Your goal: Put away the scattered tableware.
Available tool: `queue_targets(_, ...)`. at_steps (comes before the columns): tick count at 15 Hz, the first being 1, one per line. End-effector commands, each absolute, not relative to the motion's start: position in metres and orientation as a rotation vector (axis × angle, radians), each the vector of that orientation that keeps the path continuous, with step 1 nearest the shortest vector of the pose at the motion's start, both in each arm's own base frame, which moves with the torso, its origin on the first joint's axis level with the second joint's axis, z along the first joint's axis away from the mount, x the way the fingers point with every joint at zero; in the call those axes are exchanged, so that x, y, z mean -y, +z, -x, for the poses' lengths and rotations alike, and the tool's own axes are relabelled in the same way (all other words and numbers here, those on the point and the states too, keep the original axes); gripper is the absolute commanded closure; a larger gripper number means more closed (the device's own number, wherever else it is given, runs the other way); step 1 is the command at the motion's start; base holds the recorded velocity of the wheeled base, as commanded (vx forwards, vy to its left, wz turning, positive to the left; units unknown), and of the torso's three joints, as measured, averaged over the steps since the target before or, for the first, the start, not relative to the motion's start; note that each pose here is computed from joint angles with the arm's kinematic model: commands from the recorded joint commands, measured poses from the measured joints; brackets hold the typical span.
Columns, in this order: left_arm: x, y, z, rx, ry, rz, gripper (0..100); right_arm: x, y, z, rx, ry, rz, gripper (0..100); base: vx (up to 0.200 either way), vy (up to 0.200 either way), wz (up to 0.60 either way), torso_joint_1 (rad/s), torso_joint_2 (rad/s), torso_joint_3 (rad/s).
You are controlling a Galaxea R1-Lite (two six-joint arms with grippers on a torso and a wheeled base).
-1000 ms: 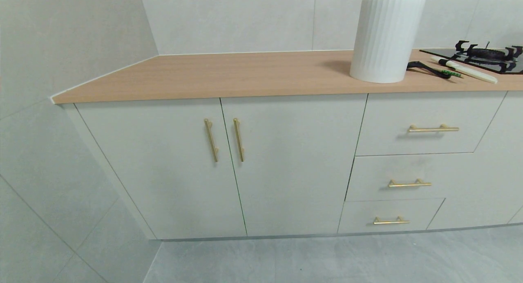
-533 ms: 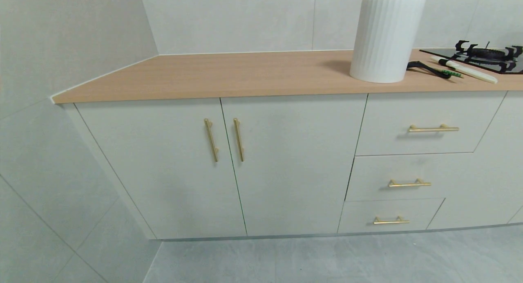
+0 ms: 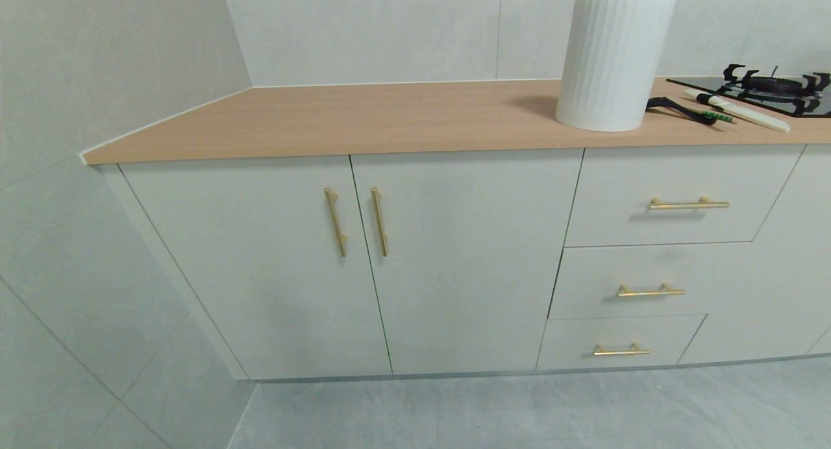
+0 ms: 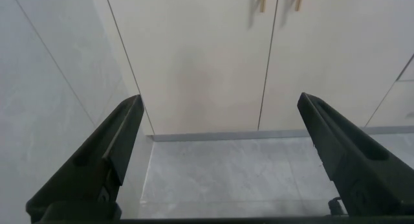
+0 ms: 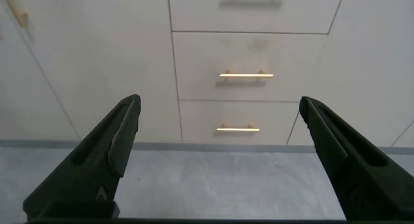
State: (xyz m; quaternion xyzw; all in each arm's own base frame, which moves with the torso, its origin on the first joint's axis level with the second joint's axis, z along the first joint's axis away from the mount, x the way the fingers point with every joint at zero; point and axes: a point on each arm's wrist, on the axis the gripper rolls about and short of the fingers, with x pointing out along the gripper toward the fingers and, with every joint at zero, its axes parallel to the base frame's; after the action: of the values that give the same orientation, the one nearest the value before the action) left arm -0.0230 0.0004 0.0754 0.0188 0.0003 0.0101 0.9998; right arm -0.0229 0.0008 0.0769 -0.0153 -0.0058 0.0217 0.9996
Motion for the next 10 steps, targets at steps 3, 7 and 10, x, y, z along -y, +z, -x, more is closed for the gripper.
queue_targets(3, -0.0004, 0.0750, 0.0228, -0.005, 0.020, -0.038, 0, -0.0012, 0.0758, 0.0228, 0.004, 0.064, 0.022, 0, 0.000, 0.000, 0.00, 0.000, 0.00, 0.000)
queue_targets(7, -0.0004, 0.0752, 0.0228, -0.003, 0.020, -0.017, 0, -0.0012, 0.0760, 0.0228, 0.005, 0.063, 0.012, 0, 0.000, 0.000, 0.00, 0.000, 0.00, 0.000)
queue_targets(10, -0.0003, 0.0754, 0.0227, -0.003, 0.018, -0.002, 0, -0.0012, 0.0764, 0.0230, 0.006, 0.063, 0.011, 0, 0.000, 0.000, 0.00, 0.000, 0.00, 0.000)
